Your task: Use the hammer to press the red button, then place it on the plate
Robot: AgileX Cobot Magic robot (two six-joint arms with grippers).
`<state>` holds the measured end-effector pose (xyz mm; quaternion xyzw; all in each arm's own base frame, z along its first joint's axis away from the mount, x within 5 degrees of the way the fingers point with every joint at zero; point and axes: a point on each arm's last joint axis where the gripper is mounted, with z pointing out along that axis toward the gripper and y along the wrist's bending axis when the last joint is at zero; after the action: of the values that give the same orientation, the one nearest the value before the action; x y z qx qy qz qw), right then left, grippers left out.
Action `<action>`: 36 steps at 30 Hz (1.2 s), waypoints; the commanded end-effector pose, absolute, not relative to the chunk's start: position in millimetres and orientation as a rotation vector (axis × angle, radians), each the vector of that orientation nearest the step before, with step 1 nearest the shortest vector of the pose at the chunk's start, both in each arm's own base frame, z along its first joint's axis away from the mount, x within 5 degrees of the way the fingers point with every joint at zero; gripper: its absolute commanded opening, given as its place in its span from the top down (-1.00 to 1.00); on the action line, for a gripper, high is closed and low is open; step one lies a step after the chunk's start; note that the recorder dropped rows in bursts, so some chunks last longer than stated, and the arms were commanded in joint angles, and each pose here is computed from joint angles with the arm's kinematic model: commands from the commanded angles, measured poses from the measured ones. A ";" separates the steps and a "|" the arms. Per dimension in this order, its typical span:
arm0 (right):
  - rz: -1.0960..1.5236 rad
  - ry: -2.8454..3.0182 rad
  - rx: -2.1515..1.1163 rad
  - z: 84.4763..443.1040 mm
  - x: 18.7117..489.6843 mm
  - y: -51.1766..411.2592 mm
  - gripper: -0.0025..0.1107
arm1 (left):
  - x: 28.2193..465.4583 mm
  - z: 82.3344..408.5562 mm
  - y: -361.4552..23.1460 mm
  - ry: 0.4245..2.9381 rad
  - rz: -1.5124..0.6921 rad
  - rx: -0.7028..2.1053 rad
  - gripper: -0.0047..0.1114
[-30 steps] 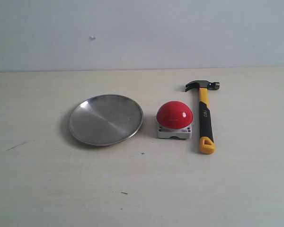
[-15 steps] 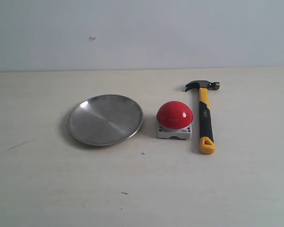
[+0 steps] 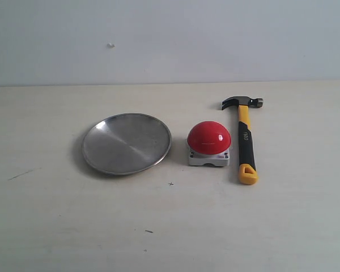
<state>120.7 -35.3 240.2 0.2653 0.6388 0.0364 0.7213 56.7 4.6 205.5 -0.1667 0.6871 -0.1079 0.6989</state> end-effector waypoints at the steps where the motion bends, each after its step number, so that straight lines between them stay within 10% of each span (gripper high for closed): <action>1: -0.046 1.643 0.446 251.3 164.5 -37.2 0.96 | 56.3 205.3 4.5 1.533 -0.236 -0.365 0.92; 14: 0.115 2.246 0.223 271.7 304.2 -32.2 0.93 | 56.3 205.3 4.5 1.533 -0.236 -0.365 0.92; 36: -0.015 2.755 0.171 247.1 437.5 -59.7 0.03 | 56.3 205.3 4.5 1.533 -0.236 -0.365 0.92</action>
<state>434.8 -56.5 254.5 0.0582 0.9775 -0.0009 0.2029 56.7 4.6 205.4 -0.1665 0.6878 -0.1075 0.6983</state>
